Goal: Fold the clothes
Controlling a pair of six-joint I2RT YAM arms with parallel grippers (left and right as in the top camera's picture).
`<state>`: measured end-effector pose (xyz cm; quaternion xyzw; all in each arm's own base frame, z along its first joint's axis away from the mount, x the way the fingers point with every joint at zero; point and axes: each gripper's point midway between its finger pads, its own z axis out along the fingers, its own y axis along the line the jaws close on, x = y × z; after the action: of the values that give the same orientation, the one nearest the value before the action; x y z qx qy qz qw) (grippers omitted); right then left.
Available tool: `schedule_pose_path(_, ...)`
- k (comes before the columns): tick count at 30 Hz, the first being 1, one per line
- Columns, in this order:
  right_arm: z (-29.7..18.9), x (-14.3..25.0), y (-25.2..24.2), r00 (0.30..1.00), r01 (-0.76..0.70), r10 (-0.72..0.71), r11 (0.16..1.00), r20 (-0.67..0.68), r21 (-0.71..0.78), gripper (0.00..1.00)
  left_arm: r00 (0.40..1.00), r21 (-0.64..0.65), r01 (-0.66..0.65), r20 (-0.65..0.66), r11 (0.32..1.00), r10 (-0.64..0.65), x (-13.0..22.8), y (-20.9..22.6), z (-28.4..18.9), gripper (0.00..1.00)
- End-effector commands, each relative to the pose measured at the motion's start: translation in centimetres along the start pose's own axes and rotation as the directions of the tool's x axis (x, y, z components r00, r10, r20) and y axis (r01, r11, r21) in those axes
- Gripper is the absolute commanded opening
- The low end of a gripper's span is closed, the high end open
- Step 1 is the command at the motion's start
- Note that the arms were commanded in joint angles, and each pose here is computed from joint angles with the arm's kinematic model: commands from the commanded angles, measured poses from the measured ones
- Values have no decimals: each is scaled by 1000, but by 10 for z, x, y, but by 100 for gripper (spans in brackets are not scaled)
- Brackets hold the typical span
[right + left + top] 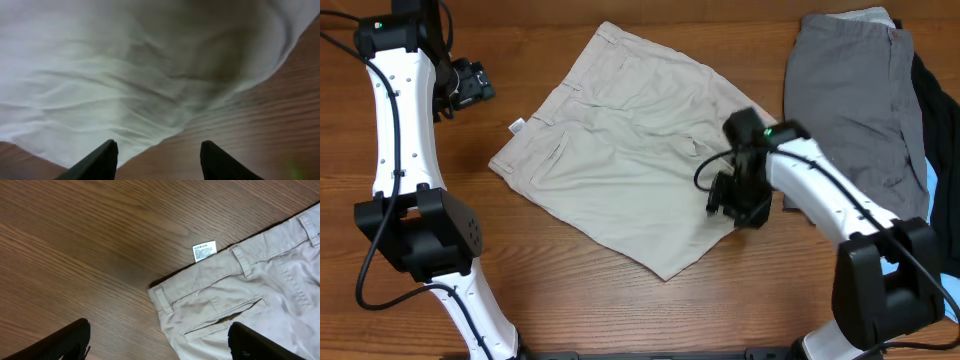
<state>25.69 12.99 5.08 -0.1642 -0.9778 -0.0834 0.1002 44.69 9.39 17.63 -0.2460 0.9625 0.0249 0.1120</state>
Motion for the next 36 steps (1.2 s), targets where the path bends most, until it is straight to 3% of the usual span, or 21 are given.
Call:
schedule_pose_path(1,14,7,-6,997,-71,71,997,-17,10,57,999,22,-24,45,999,23,-4,-5,-17,91)
schedule_pose_path(6,35,6,-11,997,-75,75,997,-2,-7,55,999,21,-25,43,999,24,-4,-5,-17,91)
schedule_pose_path(11,36,-6,-2,997,-62,65,997,45,-48,35,999,22,-24,43,999,23,-4,-6,-17,90)
schedule_pose_path(12,36,-8,-1,997,-60,63,997,54,-50,26,999,25,-25,42,999,23,-4,-6,-17,91)
schedule_pose_path(13,36,-10,-3,996,-64,67,997,63,-43,9,999,26,-25,42,999,24,-3,-6,-17,90)
schedule_pose_path(14,36,-10,-3,996,-64,67,997,64,-40,4,999,26,-25,41,999,24,-3,-6,-17,90)
schedule_pose_path(24,-24,0,14,993,7,-10,1000,120,25,4,999,24,-25,39,999,24,-3,-6,-17,91)
schedule_pose_path(28,-37,-1,55,976,106,-97,994,193,-34,4,999,24,-25,39,999,25,-3,-6,-17,91)
schedule_pose_path(36,-17,-9,129,924,285,-231,947,304,-148,4,999,28,-26,39,999,24,-3,-7,-17,91)
